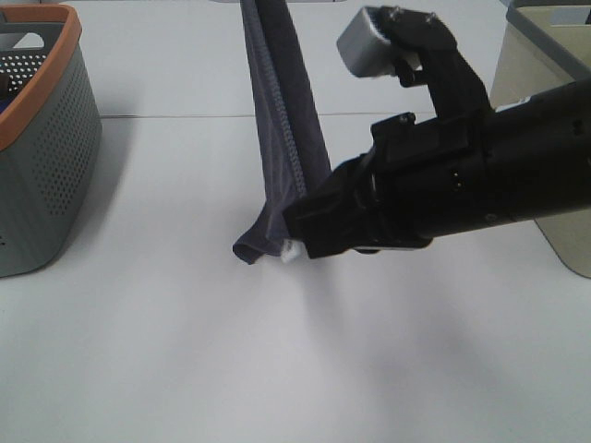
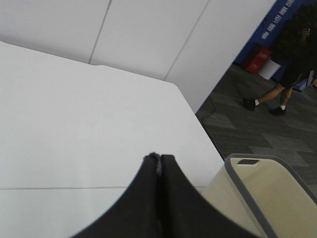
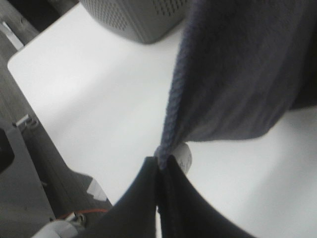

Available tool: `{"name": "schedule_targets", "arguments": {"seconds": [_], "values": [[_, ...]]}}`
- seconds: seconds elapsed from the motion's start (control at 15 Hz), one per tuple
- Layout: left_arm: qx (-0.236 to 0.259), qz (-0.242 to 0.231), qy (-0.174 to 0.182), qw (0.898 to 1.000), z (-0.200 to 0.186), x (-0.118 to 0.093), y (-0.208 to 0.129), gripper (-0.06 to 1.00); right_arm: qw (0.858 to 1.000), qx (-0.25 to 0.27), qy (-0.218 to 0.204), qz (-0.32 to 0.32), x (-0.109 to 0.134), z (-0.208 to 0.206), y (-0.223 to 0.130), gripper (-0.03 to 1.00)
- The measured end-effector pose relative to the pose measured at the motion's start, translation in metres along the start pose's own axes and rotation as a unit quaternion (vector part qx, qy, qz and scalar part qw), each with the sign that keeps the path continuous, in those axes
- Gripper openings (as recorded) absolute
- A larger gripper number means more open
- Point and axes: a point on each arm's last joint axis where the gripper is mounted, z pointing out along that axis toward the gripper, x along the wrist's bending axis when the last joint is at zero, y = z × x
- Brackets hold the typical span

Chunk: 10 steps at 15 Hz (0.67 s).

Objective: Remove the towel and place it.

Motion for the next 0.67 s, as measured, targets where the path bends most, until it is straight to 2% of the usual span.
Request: {"name": "schedule_targets", "arguments": {"seconds": [0.07,0.13,0.27,0.33,0.47,0.67], "values": [[-0.001,-0.013,0.017,1.0,-0.004,0.006,0.006,0.0,0.999,0.03,-0.017,-0.016,-0.007,-0.005,0.005,0.02],[0.0,-0.024,0.046,0.999,-0.011,0.015,0.012,0.0,0.991,0.082,-0.074,-0.073,-0.013,-0.021,0.026,0.02],[0.009,-0.031,0.071,0.997,-0.017,0.02,0.014,0.0,0.973,0.129,-0.148,-0.122,-0.021,-0.042,0.047,0.02],[0.01,-0.031,0.075,0.997,-0.017,0.02,0.015,0.0,0.967,0.134,-0.169,-0.135,-0.022,-0.048,0.054,0.02],[0.009,-0.029,0.083,0.996,-0.018,0.024,0.017,0.0,0.944,0.128,-0.244,-0.18,-0.026,-0.075,0.085,0.02],[-0.002,-0.028,0.09,0.996,-0.019,0.027,0.02,0.0,0.912,0.073,-0.335,-0.226,-0.03,-0.115,0.128,0.02]]}}
